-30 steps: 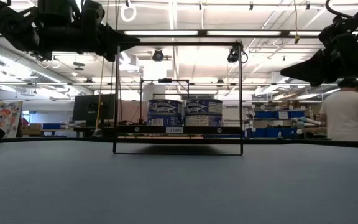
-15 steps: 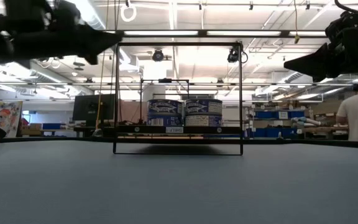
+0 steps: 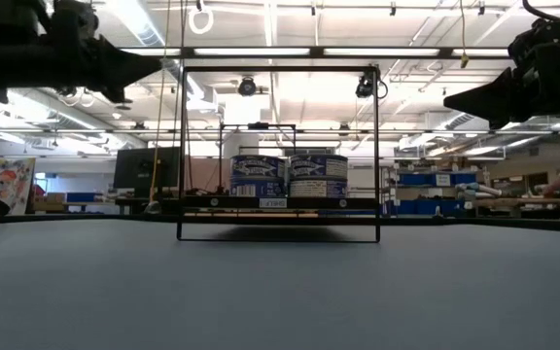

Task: Stack canned seafood by type on shelf
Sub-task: Return to Home Position

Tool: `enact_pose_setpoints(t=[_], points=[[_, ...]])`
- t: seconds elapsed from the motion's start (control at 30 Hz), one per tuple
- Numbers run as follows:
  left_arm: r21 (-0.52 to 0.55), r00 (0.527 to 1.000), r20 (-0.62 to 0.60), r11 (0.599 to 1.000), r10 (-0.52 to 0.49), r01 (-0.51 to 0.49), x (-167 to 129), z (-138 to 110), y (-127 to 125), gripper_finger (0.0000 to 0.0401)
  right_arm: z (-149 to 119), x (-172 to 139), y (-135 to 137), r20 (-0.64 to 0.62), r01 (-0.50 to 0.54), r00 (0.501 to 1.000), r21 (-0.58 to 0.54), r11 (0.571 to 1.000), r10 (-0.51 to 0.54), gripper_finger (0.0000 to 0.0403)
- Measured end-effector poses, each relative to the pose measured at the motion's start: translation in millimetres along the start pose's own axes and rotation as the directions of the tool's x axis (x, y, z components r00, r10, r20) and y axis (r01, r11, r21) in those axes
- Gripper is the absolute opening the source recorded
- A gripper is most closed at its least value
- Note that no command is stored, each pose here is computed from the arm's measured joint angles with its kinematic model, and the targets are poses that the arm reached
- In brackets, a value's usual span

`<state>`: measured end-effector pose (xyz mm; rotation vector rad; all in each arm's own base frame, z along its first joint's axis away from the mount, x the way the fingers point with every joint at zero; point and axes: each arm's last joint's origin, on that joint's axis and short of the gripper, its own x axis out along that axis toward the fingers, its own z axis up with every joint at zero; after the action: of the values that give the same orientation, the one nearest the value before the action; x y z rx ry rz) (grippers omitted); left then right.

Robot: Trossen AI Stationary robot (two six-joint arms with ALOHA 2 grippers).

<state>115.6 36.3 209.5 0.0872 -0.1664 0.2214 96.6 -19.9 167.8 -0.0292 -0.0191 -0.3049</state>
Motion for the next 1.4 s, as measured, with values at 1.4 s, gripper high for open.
enact_pose_setpoints(t=[1.4], points=[[0.005,0.989,-0.126,0.997,0.079,-0.079,-32,-32,-27,0.0007,-4,4,-5,-0.054,0.049,0.997,-0.001,0.999,-0.049,0.0014]])
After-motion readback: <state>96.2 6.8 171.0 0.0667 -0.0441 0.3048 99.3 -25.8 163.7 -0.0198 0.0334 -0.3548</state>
